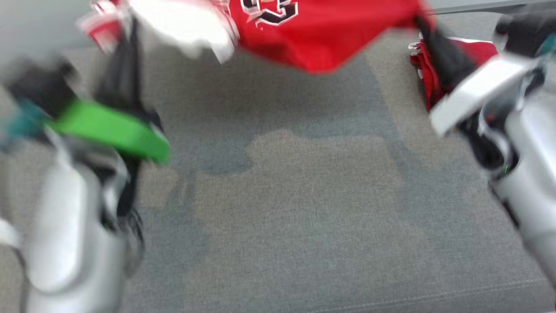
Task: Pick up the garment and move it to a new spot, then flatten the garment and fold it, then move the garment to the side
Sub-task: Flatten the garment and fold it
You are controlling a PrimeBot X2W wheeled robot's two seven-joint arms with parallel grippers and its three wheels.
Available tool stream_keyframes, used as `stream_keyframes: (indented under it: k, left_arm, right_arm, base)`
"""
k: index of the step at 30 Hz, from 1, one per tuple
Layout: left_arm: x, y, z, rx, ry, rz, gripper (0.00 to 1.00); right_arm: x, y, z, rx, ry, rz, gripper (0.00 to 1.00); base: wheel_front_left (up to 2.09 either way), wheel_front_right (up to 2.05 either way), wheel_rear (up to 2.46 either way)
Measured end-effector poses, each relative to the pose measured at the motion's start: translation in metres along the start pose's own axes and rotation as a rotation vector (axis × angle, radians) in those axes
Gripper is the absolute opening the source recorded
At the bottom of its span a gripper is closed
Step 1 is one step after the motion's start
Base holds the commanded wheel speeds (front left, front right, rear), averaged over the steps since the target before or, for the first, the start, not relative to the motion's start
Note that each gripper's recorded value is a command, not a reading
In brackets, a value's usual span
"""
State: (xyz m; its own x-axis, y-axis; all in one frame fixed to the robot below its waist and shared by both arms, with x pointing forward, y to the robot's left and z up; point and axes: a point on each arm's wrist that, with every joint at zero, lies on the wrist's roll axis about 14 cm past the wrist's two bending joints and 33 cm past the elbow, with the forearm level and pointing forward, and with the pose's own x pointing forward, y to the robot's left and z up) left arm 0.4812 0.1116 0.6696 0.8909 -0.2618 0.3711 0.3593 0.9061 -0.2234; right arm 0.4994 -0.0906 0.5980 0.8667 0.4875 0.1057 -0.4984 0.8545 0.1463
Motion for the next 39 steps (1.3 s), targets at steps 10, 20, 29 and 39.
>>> stream_keyframes:
  k: [10,20,29,39]
  left_arm:
    - [-0.151,0.037,-0.185,-0.129,0.544,0.241,0.00]
    - [-0.132,0.026,-0.158,-0.195,0.387,0.216,0.00]
    - [-0.159,0.030,-0.152,-0.204,0.386,0.254,0.00]
    - [-0.198,0.038,-0.154,-0.227,0.412,0.323,0.00]
  right_arm:
    - [-0.070,0.002,-0.159,0.250,0.334,-0.129,0.00]
    - [-0.079,-0.006,-0.141,0.221,0.226,-0.159,0.00]
    - [-0.108,0.007,-0.160,0.223,0.285,-0.150,0.00]
    - [-0.134,0.015,-0.172,0.239,0.322,-0.143,0.00]
  base:
    - [0.00,0.00,0.00]
    - [0.00,0.00,0.00]
    - [0.00,0.00,0.00]
    - [0.00,0.00,0.00]
